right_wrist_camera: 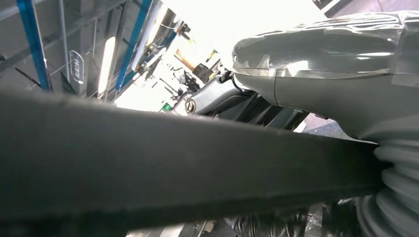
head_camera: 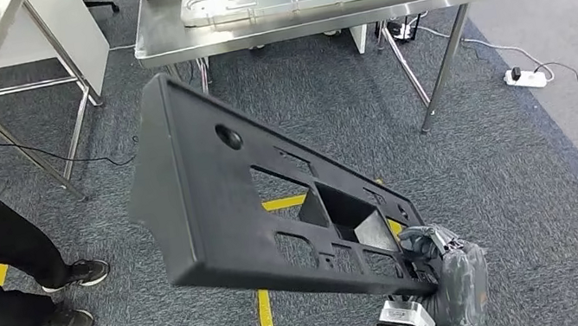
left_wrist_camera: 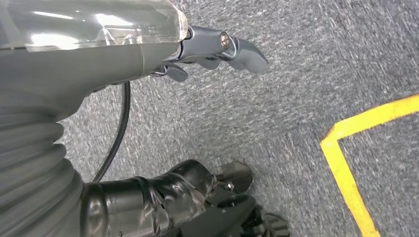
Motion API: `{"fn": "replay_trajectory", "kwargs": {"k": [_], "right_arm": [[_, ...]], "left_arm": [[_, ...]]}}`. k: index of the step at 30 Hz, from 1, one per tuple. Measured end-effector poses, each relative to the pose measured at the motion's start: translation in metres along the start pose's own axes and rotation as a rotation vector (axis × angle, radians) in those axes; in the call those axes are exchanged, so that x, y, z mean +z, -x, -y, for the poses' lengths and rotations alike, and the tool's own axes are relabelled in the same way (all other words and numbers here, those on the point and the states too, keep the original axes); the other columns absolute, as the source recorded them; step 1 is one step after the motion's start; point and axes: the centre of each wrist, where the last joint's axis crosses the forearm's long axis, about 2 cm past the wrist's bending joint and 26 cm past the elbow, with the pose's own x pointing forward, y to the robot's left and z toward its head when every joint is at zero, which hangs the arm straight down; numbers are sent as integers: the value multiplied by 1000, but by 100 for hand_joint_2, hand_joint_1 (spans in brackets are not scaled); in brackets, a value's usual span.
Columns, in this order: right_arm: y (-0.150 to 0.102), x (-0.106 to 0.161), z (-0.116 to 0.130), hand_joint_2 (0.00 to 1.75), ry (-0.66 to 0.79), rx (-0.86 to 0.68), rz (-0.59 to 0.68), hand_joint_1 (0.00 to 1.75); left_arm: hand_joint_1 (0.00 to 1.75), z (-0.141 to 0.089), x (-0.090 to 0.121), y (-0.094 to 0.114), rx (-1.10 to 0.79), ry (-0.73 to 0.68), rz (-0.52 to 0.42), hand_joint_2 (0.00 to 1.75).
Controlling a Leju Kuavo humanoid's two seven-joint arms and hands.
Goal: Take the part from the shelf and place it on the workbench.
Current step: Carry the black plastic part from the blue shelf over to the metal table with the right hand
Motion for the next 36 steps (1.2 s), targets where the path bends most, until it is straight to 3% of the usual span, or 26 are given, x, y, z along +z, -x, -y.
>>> {"fn": "replay_trajectory", "kwargs": {"k": [36], "right_arm": [[1, 0, 0, 175, 1, 2, -1, 171]], "left_arm": [[0, -1, 1, 2, -1, 2, -4, 175]]}}
